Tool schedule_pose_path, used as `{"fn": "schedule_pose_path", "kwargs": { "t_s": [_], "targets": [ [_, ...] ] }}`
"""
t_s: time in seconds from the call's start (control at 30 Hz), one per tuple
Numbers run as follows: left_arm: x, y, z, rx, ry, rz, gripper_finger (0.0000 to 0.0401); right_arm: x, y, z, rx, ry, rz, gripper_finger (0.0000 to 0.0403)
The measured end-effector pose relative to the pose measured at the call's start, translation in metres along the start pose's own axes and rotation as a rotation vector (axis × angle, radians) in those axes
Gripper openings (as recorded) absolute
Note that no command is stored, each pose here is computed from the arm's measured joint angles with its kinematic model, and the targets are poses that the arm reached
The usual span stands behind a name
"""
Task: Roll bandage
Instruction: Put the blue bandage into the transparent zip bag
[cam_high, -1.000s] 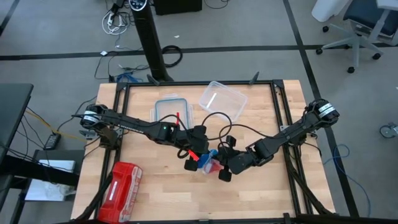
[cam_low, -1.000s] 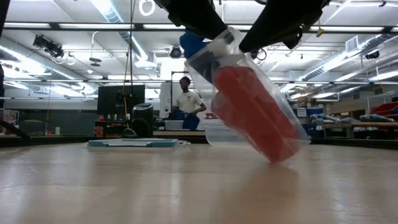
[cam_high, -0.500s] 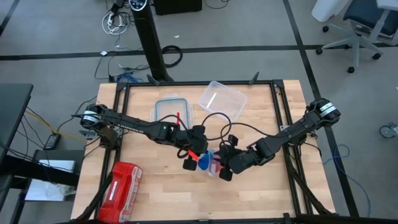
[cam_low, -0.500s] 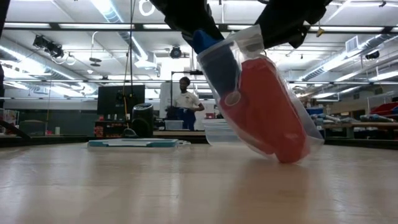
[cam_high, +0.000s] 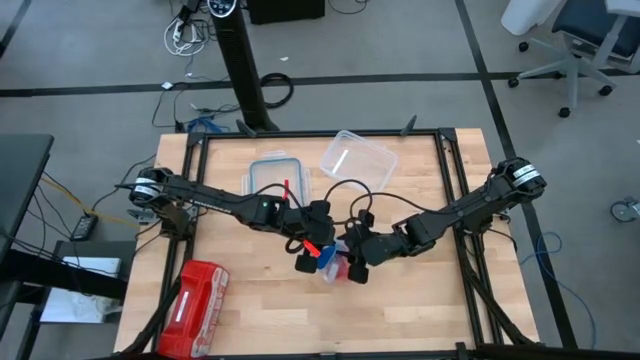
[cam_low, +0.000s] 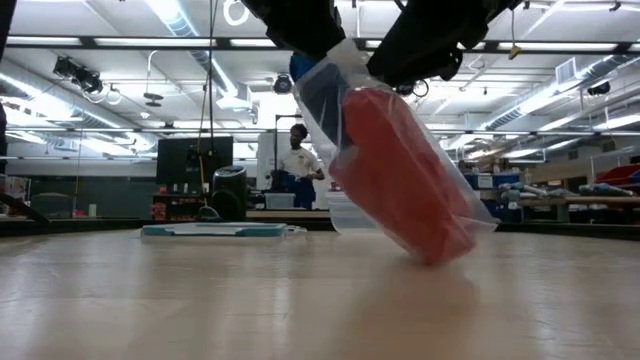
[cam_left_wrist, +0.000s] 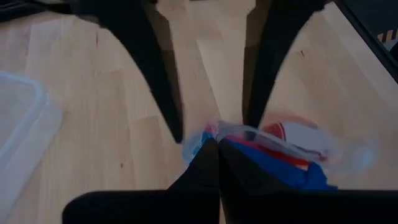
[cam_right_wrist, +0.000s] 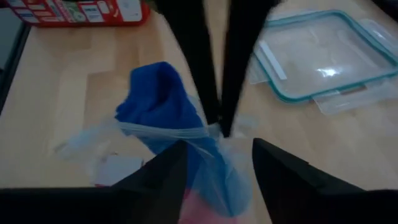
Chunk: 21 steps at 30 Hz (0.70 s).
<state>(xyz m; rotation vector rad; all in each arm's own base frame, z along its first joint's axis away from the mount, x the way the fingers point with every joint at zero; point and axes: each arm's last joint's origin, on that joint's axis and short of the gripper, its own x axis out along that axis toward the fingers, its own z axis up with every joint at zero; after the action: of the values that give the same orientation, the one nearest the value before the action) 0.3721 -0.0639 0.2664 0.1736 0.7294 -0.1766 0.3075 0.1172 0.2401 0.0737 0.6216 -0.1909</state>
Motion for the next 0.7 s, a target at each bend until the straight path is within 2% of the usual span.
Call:
{"fn": "schedule_pose_path", "kwargs": {
  "t_s": [0.13,0.3,0.53,0.7],
  "targets": [
    [0.0,0.0,0.001,0.0,-0.009,0.001,0.0,0.0,0.0,0.0,-0.014,0.002,0.011,0.0121],
    [0.0,0.0,0.002,0.0,-0.021,-0.004,0.0,0.0,0.001,-0.001,-0.021,0.018,0.038,0.0016],
    [-0.003,0.002,0.006,0.023,-0.026,0.012,0.0013,-0.002,0.004,-0.002,0.001,0.019,0.032,0.0003],
    [-0.012,0.007,0.021,0.042,-0.065,0.042,0.0073,-0.005,0.008,-0.008,0.003,0.042,0.017,0.0001]
  ]
}}
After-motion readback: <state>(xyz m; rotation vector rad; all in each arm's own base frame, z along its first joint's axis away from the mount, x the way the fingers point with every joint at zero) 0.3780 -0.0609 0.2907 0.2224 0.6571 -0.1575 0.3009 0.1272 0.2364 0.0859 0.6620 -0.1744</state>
